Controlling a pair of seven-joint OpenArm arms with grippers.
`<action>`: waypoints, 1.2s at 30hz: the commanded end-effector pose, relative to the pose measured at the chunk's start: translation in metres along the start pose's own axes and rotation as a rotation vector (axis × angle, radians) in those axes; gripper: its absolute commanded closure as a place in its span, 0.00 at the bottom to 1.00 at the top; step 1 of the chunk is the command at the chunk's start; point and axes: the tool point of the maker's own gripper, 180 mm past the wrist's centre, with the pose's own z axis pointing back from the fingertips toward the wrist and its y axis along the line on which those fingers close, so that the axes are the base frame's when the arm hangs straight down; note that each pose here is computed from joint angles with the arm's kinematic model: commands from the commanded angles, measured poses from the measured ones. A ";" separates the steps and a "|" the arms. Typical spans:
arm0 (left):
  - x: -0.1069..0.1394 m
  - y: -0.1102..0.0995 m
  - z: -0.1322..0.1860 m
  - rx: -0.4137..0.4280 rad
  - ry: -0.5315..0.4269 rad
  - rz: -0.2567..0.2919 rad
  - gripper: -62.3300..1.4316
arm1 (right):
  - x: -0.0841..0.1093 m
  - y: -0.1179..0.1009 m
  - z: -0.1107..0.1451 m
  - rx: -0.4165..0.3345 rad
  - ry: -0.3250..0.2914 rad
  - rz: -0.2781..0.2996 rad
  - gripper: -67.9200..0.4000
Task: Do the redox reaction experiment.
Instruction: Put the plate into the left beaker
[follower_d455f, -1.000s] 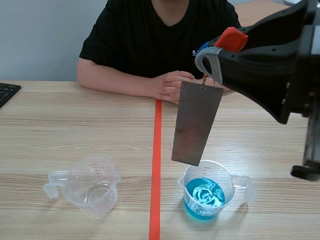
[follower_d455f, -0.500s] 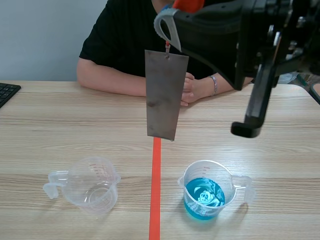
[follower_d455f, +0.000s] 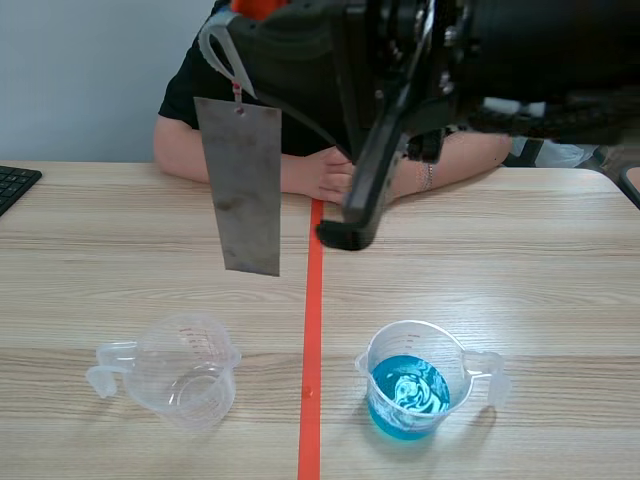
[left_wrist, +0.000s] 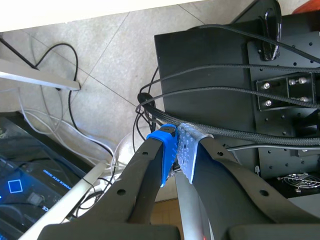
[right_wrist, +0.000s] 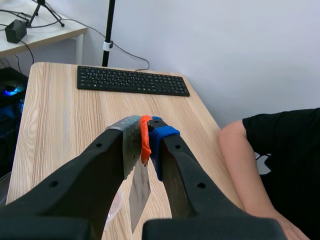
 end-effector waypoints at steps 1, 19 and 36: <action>0.003 -0.003 0.001 -0.007 -0.013 0.009 0.91 | 0.006 -0.004 -0.005 -0.005 -0.024 0.002 0.97; -0.007 -0.002 0.000 -0.005 0.047 0.016 0.91 | -0.027 0.017 -0.063 0.068 0.016 -0.062 0.97; -0.003 -0.002 -0.002 -0.004 0.030 0.015 0.42 | -0.038 0.038 -0.083 0.109 0.037 -0.069 0.97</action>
